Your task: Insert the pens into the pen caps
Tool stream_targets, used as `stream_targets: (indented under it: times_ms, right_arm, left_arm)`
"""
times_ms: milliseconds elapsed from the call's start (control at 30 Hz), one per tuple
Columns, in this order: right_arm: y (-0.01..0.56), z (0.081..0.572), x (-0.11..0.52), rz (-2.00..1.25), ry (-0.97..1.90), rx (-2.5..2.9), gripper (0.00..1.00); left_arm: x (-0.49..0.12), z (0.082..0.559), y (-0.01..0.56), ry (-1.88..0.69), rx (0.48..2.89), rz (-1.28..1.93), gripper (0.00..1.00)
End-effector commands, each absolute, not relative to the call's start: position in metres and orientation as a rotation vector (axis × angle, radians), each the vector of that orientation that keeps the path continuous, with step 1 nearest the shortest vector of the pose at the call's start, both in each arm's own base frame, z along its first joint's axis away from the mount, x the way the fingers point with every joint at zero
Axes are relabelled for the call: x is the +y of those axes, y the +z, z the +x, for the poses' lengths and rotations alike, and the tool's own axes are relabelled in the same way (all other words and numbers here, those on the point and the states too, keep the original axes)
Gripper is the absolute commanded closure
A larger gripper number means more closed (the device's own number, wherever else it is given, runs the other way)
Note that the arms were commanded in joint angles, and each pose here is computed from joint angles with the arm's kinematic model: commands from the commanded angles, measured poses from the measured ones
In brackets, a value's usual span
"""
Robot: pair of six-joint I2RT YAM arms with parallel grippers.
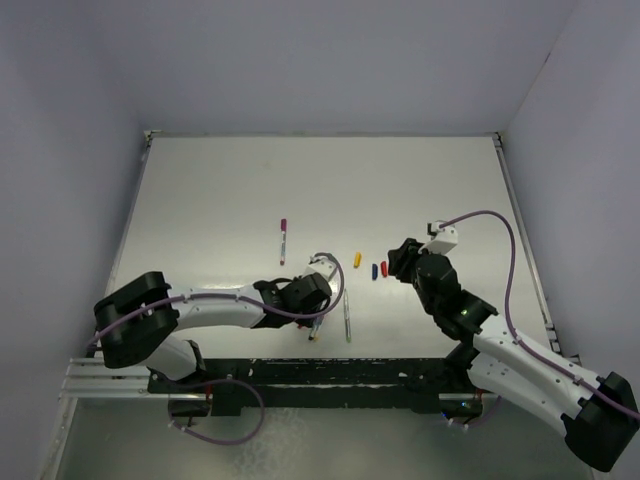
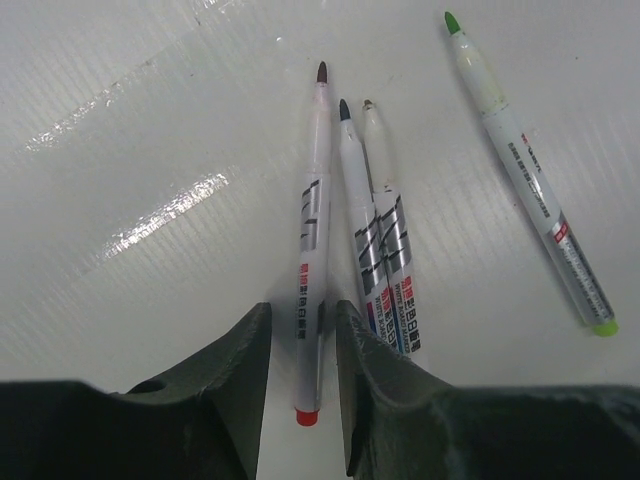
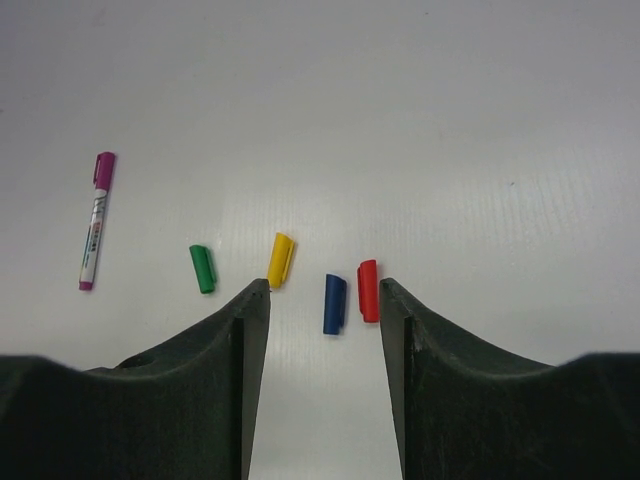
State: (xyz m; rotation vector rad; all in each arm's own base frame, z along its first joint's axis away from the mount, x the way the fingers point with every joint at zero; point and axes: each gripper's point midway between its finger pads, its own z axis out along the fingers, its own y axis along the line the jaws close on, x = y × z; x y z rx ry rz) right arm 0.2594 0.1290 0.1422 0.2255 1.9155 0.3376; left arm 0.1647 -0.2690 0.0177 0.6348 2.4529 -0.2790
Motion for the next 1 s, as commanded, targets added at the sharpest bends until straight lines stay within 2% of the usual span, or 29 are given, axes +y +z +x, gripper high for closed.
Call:
stream_targets:
  times_ms: [0, 333, 733, 967]
  right_arm:
    - [0.149, 0.263, 0.127, 0.270, 0.354, 1.882, 0.50]
    - [0.151, 0.263, 0.127, 0.273, 0.356, 1.877, 0.50]
    - [0.152, 0.265, 0.131, 0.271, 0.372, 1.873, 0.50]
    - [0.146, 0.266, 0.130, 0.266, 0.348, 1.888, 0.50]
  left_arm:
    - [-0.273, 0.170, 0.020, -0.240, 2.462, 0.593, 0.66]
    - [-0.252, 0.167, 0.002, -0.033, 2.565, 0.562, 0.69]
    - [-0.236, 0.153, 0.003, -0.011, 2.626, 0.560, 0.69]
    - [-0.242, 0.153, -0.005, -0.045, 2.623, 0.560, 0.86]
